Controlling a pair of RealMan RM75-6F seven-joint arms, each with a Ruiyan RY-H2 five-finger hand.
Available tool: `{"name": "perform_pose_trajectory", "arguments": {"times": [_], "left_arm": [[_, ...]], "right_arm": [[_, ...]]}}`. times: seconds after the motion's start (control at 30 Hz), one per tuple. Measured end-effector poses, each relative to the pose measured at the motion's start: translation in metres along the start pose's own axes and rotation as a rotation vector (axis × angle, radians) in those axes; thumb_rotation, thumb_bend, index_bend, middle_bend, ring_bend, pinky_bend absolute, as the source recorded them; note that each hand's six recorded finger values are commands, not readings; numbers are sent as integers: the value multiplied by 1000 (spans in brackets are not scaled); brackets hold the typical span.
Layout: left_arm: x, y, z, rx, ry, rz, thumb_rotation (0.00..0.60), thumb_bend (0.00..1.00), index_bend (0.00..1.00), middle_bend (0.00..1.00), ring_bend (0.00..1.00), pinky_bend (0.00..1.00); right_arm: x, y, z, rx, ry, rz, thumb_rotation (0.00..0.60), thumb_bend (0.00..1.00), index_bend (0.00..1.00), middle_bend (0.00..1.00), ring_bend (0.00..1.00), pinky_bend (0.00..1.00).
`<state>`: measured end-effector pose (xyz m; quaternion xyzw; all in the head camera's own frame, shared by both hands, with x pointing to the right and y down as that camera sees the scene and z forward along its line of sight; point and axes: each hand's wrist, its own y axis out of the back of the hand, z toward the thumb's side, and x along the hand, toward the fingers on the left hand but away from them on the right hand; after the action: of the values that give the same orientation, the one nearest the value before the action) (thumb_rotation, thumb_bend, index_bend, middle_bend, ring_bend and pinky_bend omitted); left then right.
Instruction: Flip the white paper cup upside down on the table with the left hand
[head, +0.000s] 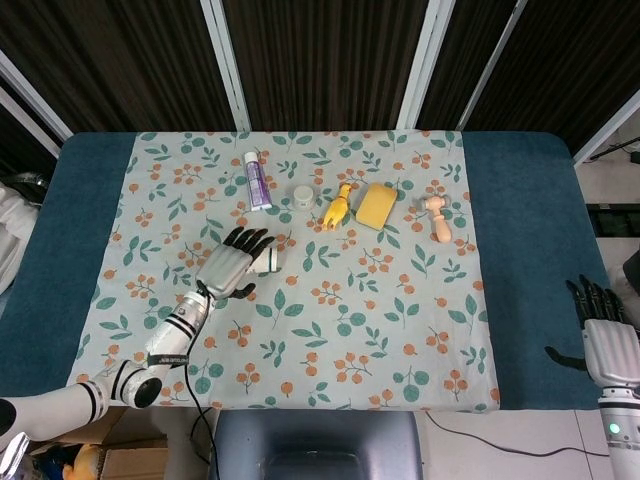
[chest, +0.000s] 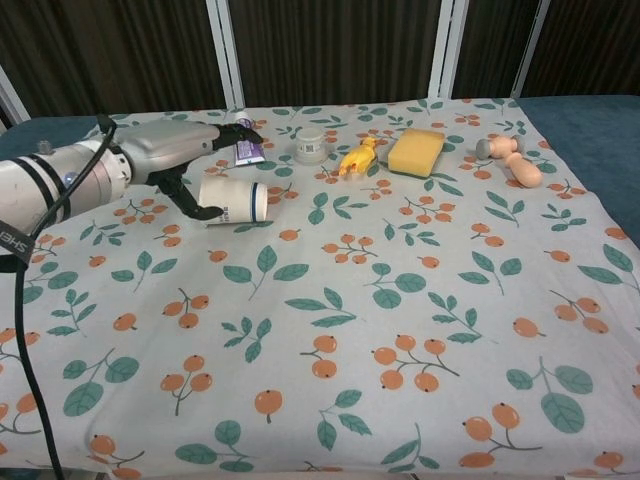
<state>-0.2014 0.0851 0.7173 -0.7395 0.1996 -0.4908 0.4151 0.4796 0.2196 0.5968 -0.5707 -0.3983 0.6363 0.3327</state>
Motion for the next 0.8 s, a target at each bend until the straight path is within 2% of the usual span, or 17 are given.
{"name": "perform_pose_trajectory", "arguments": {"times": [0.1,0.2,0.4,0.5,0.63,0.8], "left_arm": [[6,9,11,122,33,9,600,296,0,0,0,0],[14,11,18,175,87,-20,600,295,0,0,0,0],[29,0,29,133,183,-152,600,295,0,0,0,0],[36,-3,38,116,205,-207,600,294,0,0,0,0],[47,-2,49,100,215,-234,600,294,0,0,0,0],[56,-1,51,97,227,-221,600,300,0,3,0,0]], "right_arm": [[0,0,-2,-3,-5,1,600,3,0,0,0,0],[0,1,-5,-9,-9,-3,600,3,0,0,0,0],[0,2,-10,-11,-19,-2,600,3,0,0,0,0],[-1,0,-11,-10,-21,5,600,3,0,0,0,0],[-3,-2,-9,-9,-19,11,600,3,0,0,0,0],[-3,-1,-6,-9,-14,8,600,5,0,0,0,0]]}}
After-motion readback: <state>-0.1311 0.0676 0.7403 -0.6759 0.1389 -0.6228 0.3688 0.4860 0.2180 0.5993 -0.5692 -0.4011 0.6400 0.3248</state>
